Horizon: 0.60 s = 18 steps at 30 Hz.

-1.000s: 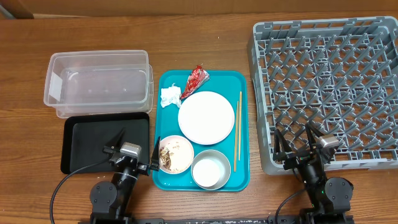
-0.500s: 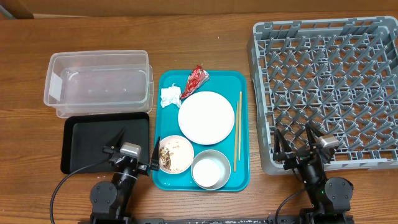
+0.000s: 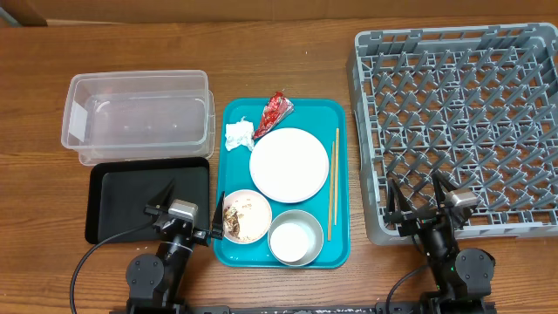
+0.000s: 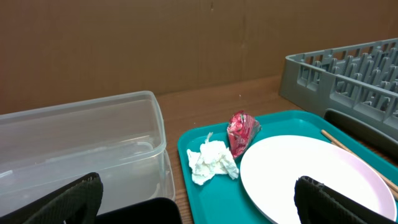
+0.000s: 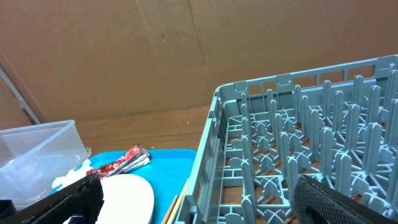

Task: Sort waste into correct bins and load items into the dishwasher

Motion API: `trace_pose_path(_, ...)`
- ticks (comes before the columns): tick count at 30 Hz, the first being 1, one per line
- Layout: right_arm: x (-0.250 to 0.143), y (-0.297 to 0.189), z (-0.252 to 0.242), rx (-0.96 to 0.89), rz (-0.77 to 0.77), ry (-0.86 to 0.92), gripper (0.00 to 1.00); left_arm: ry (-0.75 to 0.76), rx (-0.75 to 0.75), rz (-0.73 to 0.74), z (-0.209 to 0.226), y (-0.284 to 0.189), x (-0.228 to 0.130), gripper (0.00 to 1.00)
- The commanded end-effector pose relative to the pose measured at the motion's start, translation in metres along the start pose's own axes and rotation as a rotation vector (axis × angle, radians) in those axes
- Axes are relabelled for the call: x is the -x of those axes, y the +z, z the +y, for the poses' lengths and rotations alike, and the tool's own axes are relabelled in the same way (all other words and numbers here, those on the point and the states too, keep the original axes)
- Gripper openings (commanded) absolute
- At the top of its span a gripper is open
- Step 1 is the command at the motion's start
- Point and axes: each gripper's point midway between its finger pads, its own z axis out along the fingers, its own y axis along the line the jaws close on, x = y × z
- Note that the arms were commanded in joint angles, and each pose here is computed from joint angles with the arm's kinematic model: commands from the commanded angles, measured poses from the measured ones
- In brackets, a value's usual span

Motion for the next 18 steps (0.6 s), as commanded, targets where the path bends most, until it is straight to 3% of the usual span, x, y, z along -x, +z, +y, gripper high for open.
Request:
trace_pose_path(1,-0.002,0.000,-0.005,-0.024,-0.006,-0.012,1.00,0.009,-0.007,-0.010,-0.001,0.000,0.001,1.00)
trace_pose_path(5,-0.001,0.000,-0.005,-0.023,-0.009,-0.012,1.00,-0.014,-0.010,-0.007,-0.001,0.000,0.001,1.00)
trace_pose_path(12,0.029,-0.003,0.016,0.078,-0.123,-0.037,1.00,-0.199,-0.032,-0.076,-0.004,-0.001,0.019,1.00)
trace_pose_path(18,0.069,-0.015,0.037,0.145,-0.167,-0.017,1.00,-0.209,-0.126,-0.198,-0.017,-0.015,0.074,1.00)
